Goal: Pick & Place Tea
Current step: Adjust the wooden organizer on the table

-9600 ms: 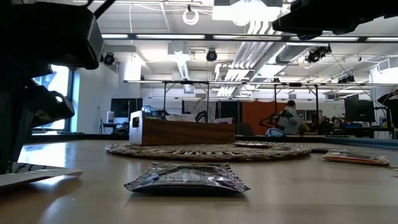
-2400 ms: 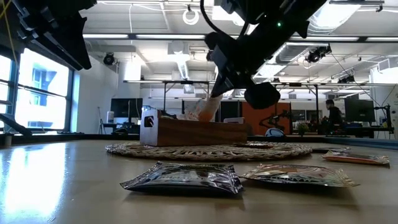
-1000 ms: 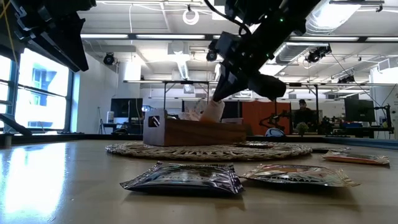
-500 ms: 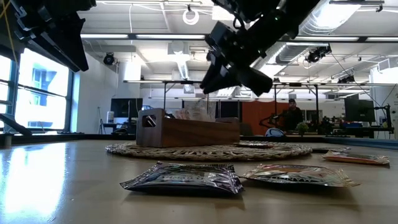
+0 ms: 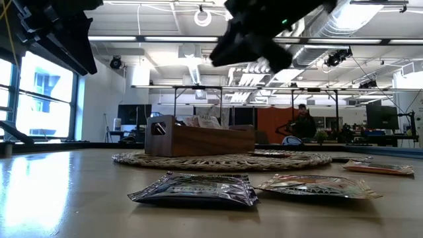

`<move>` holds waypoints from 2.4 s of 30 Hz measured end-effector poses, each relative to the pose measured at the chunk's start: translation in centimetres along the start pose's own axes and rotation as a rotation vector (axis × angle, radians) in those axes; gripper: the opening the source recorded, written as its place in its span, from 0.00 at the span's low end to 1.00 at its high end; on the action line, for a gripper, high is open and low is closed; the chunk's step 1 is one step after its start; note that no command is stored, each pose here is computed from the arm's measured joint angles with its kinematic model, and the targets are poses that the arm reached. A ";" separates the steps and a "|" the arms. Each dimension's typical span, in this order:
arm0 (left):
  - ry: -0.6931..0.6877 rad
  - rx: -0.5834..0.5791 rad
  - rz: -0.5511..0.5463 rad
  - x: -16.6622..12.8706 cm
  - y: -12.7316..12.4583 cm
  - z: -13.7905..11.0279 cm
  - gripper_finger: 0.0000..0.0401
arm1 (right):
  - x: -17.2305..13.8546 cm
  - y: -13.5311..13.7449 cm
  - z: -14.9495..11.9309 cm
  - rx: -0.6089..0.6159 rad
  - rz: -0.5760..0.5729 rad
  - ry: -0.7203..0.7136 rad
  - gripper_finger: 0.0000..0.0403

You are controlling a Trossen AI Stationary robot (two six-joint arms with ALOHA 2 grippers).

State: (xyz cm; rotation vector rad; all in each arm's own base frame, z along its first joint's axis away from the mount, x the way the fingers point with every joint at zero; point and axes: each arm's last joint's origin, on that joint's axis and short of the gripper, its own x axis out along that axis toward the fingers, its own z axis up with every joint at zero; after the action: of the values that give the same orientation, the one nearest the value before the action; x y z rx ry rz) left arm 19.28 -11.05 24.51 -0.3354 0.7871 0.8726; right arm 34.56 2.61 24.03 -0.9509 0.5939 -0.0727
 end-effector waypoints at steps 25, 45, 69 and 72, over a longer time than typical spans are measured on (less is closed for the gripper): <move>-0.236 -0.279 -0.379 -2.9 -2.6 -1.9 0.43 | -4.7 5.2 -9.5 0.776 -0.111 0.153 0.02; -0.101 -0.057 -0.479 9.3 -10.0 3.0 0.03 | 0.6 1.5 -17.5 1.353 -0.263 0.134 0.01; 0.208 0.001 -0.148 14.7 -7.3 0.6 0.00 | 4.1 3.9 -17.9 1.337 0.020 0.269 0.00; 0.205 0.014 -0.142 14.7 -7.3 0.6 0.00 | 4.0 4.7 -17.2 1.314 0.056 0.289 0.00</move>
State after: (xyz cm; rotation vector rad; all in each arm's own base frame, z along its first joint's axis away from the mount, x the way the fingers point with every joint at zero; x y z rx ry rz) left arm 31.06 -7.03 13.74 -0.4683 0.9470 0.7066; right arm 28.27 -8.69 11.11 0.3612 0.6711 -0.4903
